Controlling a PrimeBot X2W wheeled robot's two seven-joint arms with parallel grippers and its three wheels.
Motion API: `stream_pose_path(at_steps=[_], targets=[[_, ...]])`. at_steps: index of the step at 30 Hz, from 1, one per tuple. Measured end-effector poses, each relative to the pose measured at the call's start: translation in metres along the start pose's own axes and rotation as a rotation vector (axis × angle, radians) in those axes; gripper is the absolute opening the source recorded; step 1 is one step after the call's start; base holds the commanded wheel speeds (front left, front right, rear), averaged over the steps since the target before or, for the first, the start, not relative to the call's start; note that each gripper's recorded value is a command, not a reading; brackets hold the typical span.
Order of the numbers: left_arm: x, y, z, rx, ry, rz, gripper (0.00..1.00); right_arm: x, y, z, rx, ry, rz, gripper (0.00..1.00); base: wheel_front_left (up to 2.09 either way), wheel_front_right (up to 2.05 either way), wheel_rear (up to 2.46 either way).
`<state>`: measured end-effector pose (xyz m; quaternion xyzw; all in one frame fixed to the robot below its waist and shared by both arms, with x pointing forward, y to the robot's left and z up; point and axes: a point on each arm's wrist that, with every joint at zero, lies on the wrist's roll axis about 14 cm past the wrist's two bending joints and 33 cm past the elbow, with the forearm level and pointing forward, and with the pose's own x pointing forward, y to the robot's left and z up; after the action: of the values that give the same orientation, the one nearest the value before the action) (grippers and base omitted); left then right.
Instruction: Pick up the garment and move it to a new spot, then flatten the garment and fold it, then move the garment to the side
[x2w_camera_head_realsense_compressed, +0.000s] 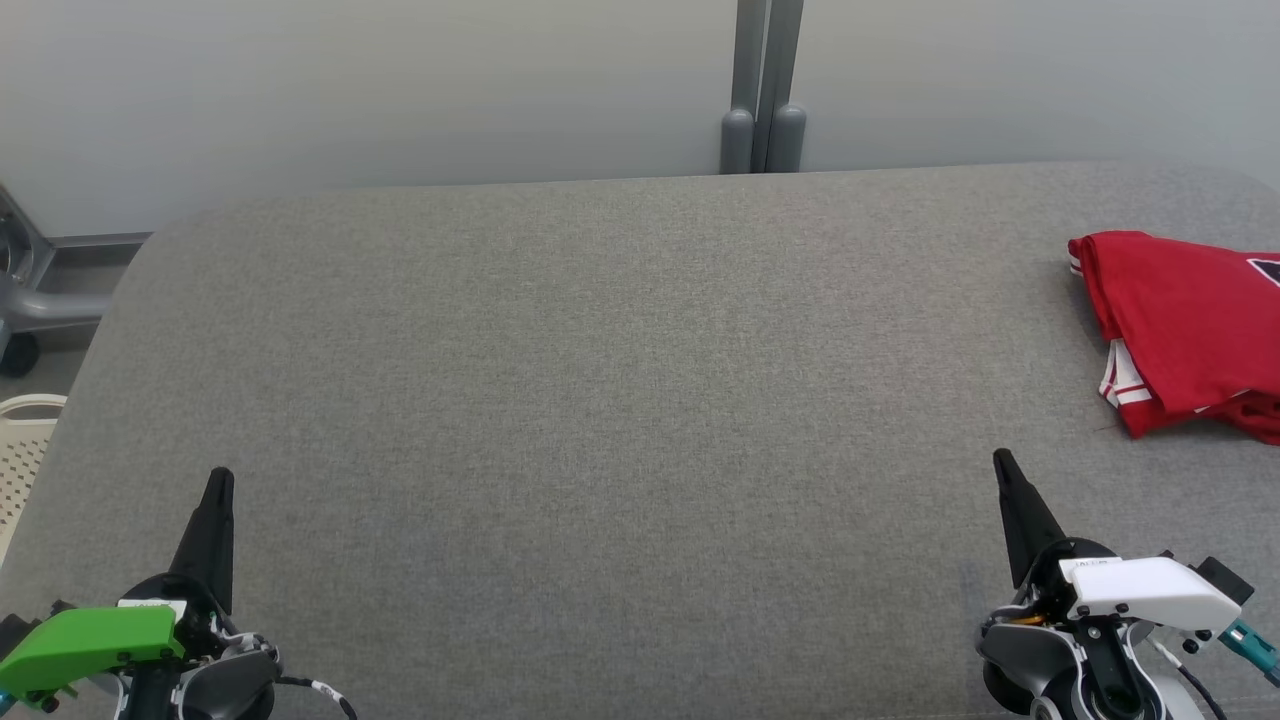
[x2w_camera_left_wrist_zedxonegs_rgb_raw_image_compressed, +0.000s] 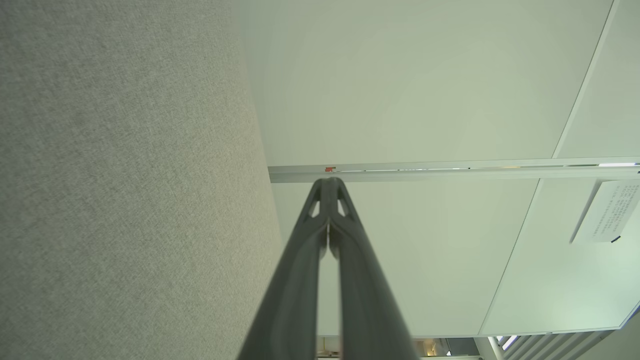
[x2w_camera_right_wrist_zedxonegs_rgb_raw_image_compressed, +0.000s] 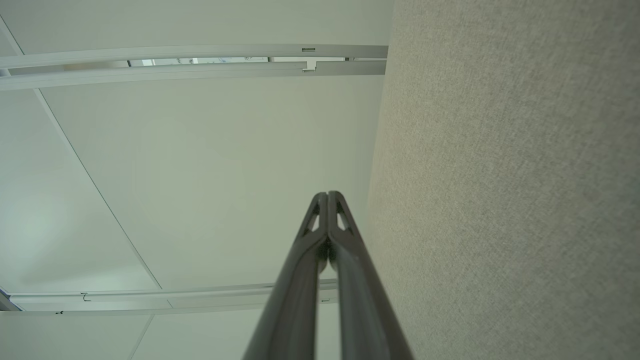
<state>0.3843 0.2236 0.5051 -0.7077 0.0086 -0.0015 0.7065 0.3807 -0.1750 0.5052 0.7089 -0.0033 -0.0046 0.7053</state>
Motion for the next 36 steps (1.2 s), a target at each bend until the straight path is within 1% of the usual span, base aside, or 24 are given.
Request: stream_pose_path(at_steps=[36], targets=[[0.0000,0.0000,0.0000,0.000,0.000,0.000,0.00,0.0000,0.0000,0.0000,0.000,0.000,0.000,0.00,0.00,0.00,0.00]])
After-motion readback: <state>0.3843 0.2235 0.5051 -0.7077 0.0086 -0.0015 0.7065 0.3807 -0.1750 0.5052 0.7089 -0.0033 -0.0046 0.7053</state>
